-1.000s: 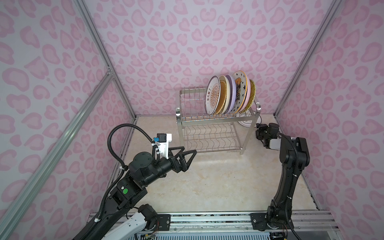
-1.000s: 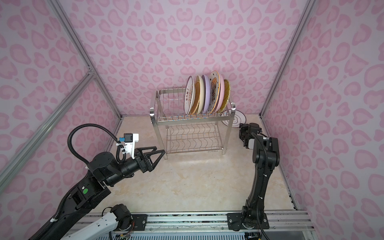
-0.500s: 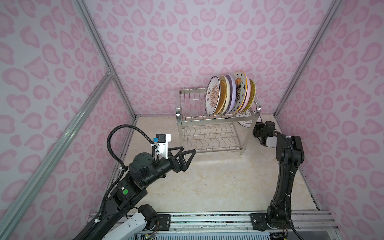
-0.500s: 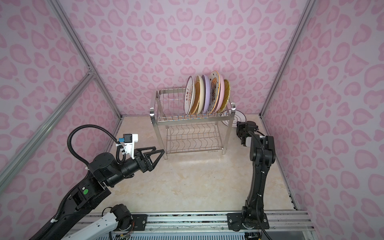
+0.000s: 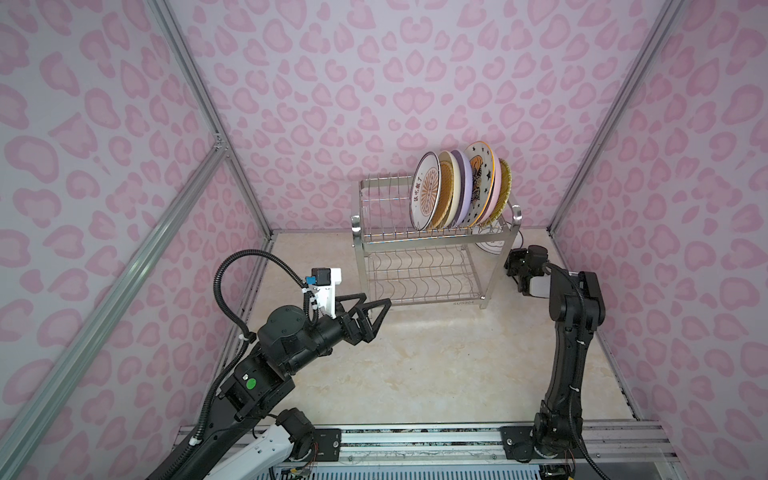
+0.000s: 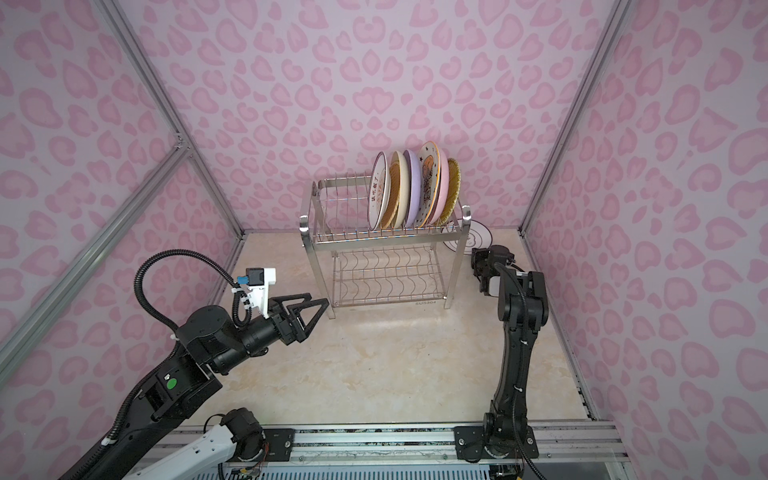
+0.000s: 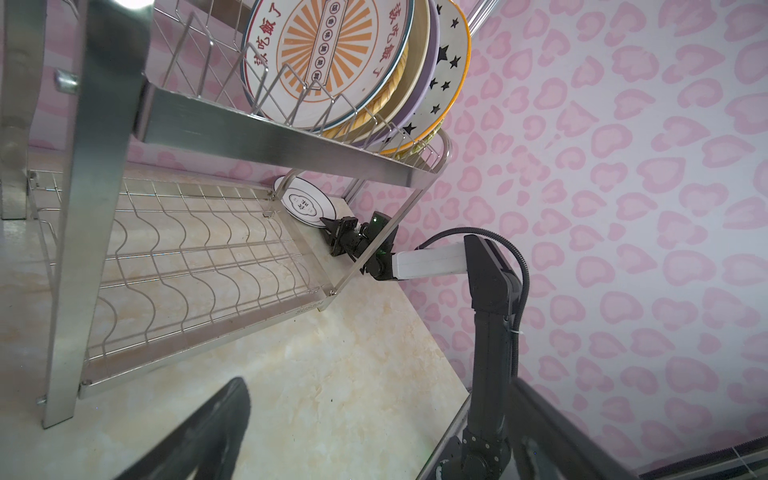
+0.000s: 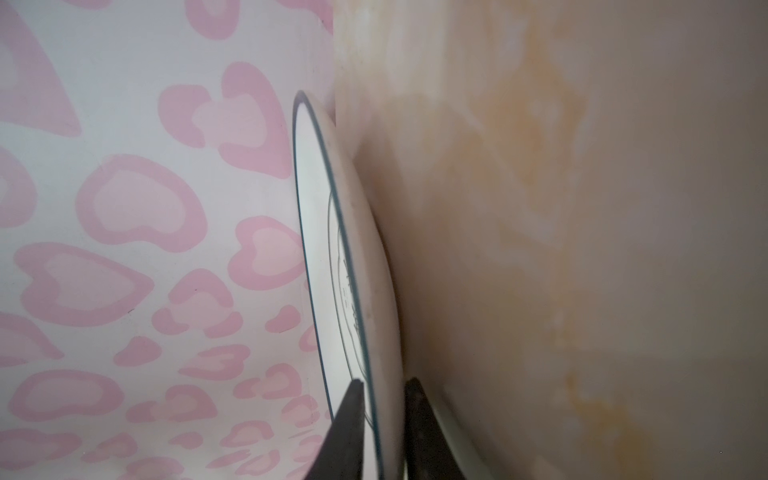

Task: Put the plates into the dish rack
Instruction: 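Grasp the rim of the small dark-rimmed plate with the right gripper, then lift the dark-rimmed plate upright and carry it toward the left gripper, then grasp the plate rim with the left gripper while right gripper releases it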

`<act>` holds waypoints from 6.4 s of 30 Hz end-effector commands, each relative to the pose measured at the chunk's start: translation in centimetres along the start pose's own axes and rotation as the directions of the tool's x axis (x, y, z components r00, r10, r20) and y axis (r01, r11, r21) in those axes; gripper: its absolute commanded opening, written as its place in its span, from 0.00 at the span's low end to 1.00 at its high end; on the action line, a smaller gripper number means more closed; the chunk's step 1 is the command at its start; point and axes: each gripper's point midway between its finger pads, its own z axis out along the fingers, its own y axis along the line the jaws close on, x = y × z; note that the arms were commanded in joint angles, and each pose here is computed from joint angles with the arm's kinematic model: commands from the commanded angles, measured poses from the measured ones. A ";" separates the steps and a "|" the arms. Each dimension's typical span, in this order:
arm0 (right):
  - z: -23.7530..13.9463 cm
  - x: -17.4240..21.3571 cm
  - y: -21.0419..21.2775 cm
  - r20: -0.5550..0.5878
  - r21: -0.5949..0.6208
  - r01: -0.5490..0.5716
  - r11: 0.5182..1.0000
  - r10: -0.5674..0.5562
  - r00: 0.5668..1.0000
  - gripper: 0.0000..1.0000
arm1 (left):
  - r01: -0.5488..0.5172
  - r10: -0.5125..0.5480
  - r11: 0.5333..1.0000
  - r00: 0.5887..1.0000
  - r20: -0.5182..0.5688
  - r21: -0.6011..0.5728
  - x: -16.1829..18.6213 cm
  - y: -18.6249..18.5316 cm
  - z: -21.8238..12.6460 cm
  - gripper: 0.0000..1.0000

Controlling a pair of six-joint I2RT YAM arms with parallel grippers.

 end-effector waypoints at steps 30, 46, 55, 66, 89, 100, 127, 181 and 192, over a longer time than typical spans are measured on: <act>-5.7 0.4 -1.0 0.083 -0.048 -0.016 0.999 0.020 0.996 0.00 | 0.012 -0.013 1.000 1.000 -0.013 -0.021 0.1 0.5 1.1 0.98; -14.0 -0.2 -0.4 0.187 -0.018 0.052 0.998 -0.048 0.981 0.00 | 0.017 -0.017 1.000 1.000 -0.017 -0.019 0.0 0.3 1.0 0.98; -21.4 -1.6 -1.6 0.264 0.056 0.087 0.995 -0.099 0.959 0.00 | 0.022 -0.023 1.000 0.999 -0.029 -0.007 0.2 0.1 1.2 0.98; -33.2 -2.2 1.8 0.361 0.115 0.227 0.967 -0.254 0.898 0.00 | 0.049 -0.044 0.995 0.997 -0.062 0.089 1.0 -1.3 1.6 0.97; -48.1 -1.1 20.0 0.544 0.220 0.582 0.783 -0.594 0.593 0.00 | 0.123 -0.098 0.962 0.989 -0.111 0.245 1.3 -3.8 3.5 0.97; -56.0 1.9 27.7 0.655 0.207 0.740 0.639 -0.653 0.380 0.00 | 0.092 -0.076 0.971 0.994 -0.083 0.222 0.6 -3.7 3.0 0.97; -54.9 5.4 39.8 0.624 0.183 0.912 0.368 -0.760 0.182 0.00 | 0.109 -0.093 0.948 0.994 -0.065 0.300 -4.8 -7.9 7.4 0.97; -49.5 39.9 40.8 0.520 0.726 0.524 -0.446 -0.142 -0.842 0.00 | 0.440 -0.568 0.749 0.811 0.139 0.495 -22.9 -11.9 2.5 0.37; -49.9 40.1 40.3 0.540 0.727 0.537 -0.427 -0.126 -0.832 0.00 | 0.461 -0.591 0.727 0.798 0.120 0.508 -23.1 -11.2 3.2 0.03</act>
